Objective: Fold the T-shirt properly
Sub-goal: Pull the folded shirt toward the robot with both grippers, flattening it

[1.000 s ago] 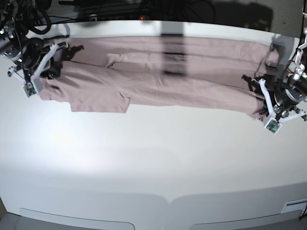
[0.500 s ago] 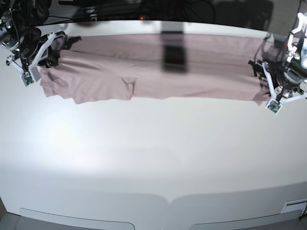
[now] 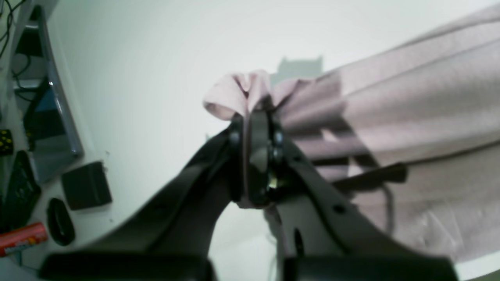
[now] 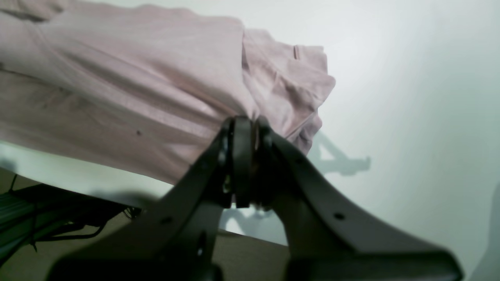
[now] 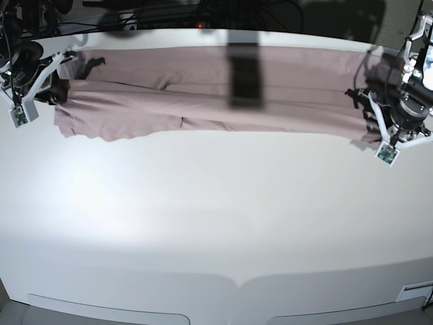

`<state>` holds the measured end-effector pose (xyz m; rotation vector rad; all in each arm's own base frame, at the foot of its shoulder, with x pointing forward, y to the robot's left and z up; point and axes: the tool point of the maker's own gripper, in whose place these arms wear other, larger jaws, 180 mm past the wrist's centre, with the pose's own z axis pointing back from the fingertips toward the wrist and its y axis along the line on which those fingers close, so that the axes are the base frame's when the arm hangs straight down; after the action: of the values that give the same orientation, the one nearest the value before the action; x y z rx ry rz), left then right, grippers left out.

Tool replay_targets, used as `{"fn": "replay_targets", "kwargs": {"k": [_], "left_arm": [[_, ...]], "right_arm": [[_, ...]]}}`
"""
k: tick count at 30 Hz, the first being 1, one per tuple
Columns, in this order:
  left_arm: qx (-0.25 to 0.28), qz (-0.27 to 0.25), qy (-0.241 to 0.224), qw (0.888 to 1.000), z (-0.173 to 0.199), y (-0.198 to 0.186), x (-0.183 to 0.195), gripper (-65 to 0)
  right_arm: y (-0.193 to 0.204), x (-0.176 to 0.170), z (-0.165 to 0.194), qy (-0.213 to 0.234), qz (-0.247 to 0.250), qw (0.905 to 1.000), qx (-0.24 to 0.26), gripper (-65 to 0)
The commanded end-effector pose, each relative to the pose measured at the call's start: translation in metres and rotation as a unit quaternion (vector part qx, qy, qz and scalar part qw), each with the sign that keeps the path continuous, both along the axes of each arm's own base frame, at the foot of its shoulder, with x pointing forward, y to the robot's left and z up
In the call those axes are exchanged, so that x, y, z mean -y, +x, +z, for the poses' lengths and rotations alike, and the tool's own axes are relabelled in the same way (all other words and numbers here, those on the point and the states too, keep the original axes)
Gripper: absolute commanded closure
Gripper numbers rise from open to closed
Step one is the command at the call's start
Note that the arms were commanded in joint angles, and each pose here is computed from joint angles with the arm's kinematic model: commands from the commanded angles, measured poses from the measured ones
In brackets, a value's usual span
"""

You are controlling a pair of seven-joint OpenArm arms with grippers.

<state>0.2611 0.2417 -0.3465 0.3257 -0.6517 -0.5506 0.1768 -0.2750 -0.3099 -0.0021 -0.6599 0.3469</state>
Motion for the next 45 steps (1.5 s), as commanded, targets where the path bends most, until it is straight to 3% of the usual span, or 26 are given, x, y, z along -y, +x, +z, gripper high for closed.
{"fn": "replay_targets", "kwargs": {"k": [1,11,17,45], "left_arm": [[0.014,0.001,0.014,1.0,0.009,0.003,-0.007,0.0],[-0.014,0.006,0.023,1.0,-0.008,-0.02,-0.009,0.0],[-0.034,0.007,0.024,0.999,-0.016,-0.034,-0.01,0.0],[-0.055,0.007,0.026,0.998,-0.026,-0.049,-0.01,0.0]], "right_arm": [[0.003,0.001,0.008,-0.007,0.007,0.9999,0.012,0.0],[-0.011,-0.006,-0.007,0.01,-0.018,0.9997,-0.013,0.0],[-0.032,0.001,-0.019,-0.013,-0.023,0.9985,-0.047,0.0],[-0.039,0.004,-0.025,-0.016,-0.029,0.9971,-0.069,0.0]]}}
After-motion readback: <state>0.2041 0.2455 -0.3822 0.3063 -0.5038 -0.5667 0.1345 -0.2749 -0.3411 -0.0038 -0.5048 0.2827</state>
